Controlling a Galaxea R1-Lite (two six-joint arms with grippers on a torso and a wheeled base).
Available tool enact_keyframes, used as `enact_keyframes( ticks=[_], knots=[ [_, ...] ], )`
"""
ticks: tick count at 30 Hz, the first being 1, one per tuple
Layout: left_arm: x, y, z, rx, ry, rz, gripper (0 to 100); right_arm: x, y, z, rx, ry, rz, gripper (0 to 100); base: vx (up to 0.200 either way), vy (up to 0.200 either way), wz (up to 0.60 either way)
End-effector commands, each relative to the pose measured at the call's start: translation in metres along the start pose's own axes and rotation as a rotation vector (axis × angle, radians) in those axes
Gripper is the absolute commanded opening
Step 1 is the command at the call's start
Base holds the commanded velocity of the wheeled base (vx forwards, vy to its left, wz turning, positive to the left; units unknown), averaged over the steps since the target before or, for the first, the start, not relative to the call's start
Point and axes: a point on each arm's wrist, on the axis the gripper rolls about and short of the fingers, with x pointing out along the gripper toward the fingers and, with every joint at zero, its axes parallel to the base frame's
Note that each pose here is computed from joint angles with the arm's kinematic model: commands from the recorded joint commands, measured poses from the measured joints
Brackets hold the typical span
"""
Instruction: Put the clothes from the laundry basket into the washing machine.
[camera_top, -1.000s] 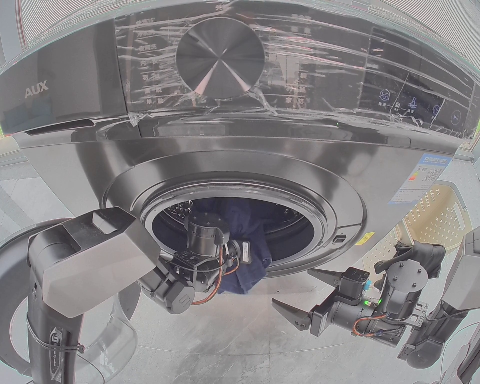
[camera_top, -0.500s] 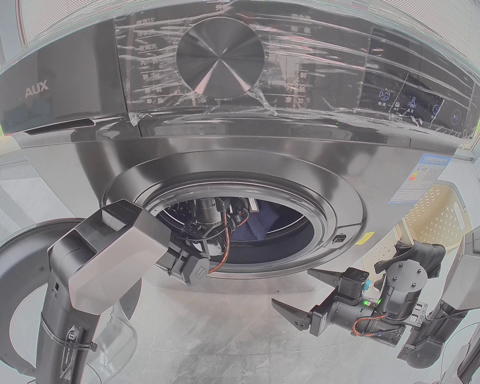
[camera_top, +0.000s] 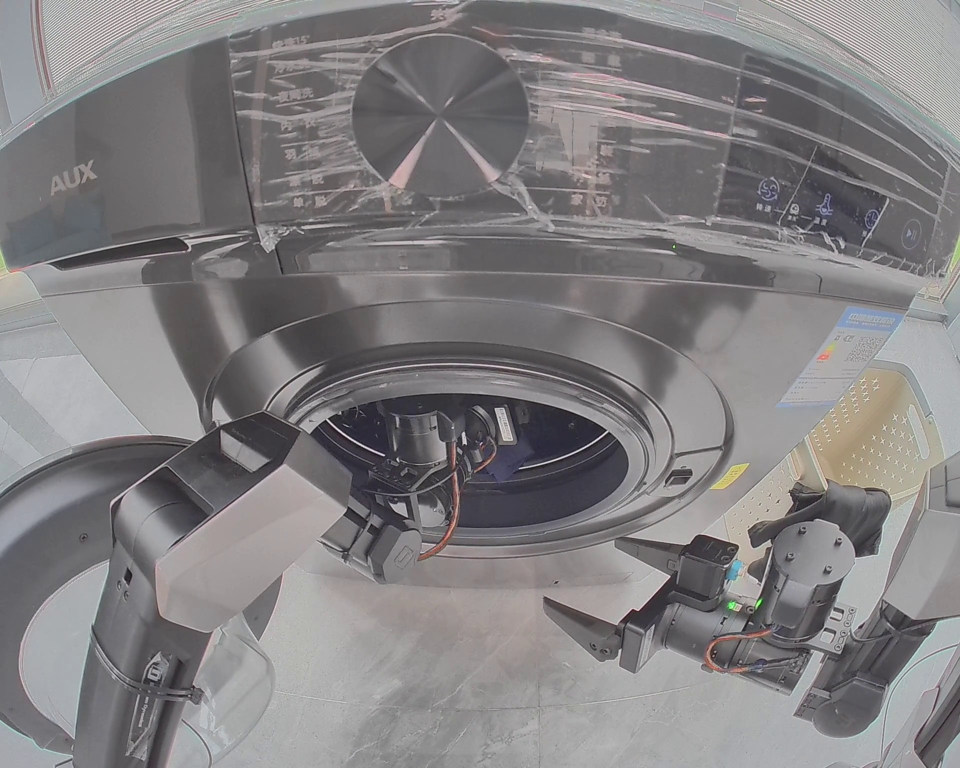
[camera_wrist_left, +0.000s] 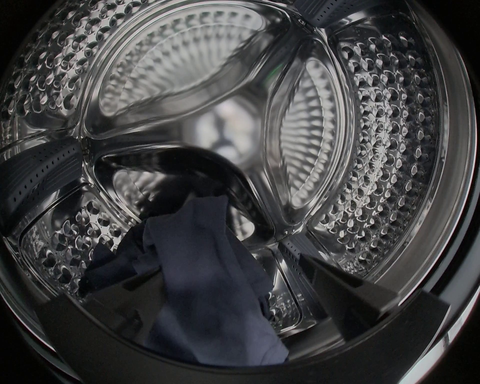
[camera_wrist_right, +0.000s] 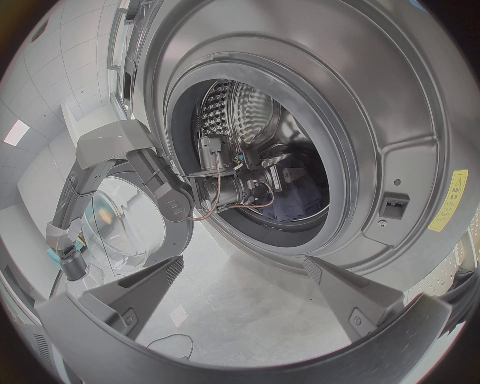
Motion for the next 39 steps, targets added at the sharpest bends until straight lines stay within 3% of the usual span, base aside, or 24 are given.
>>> enact_keyframes(
  ticks=[1, 3, 6, 10, 15, 16, 28, 32, 33, 34, 39],
  knots=[
    [-0.012, -0.001, -0.011, 0.019, 0.090, 0.009, 100, 0.000, 0.000, -0.001, 0.000, 0.003, 0.001, 100, 0.000, 0.000, 0.00],
    [-0.018, 0.003, -0.022, 0.036, 0.157, 0.024, 100, 0.000, 0.000, -0.001, 0.000, 0.003, 0.002, 100, 0.000, 0.000, 0.00],
    [-0.019, 0.007, -0.029, 0.045, 0.196, 0.036, 100, 0.000, 0.000, -0.001, 0.000, 0.003, -0.001, 100, 0.000, 0.000, 0.00],
    [-0.017, 0.009, -0.033, 0.047, 0.206, 0.031, 100, 0.000, 0.000, -0.001, 0.000, 0.003, 0.002, 100, 0.000, 0.000, 0.00],
    [-0.008, 0.007, -0.031, 0.039, 0.166, 0.020, 100, 0.000, 0.000, -0.001, 0.000, 0.003, 0.002, 100, 0.000, 0.000, 0.00],
    [-0.008, 0.007, -0.031, 0.039, 0.166, 0.020, 0, 0.000, 0.000, 0.000, 0.000, 0.001, 0.001, 100, 0.000, 0.000, 0.00],
    [0.005, 0.008, -0.031, 0.024, 0.121, 0.021, 0, 0.001, 0.000, -0.001, 0.004, 0.001, 0.002, 100, 0.000, 0.000, 0.00],
    [0.031, 0.007, -0.005, -0.026, -0.113, 0.011, 0, 0.001, 0.000, 0.000, 0.004, 0.000, 0.003, 100, 0.000, 0.000, 0.00],
    [0.032, 0.007, -0.005, -0.026, -0.120, 0.011, 0, 0.001, 0.000, 0.000, 0.004, 0.000, 0.003, 100, 0.000, 0.000, 0.00],
    [0.039, 0.009, 0.001, -0.033, -0.178, 0.027, 0, 0.001, 0.000, -0.001, 0.004, 0.003, 0.001, 100, 0.000, 0.000, 0.00],
    [0.043, 0.013, 0.005, -0.035, -0.195, 0.038, 0, 0.002, 0.000, -0.002, 0.004, 0.006, 0.002, 100, 0.000, 0.000, 0.00]
  ],
)
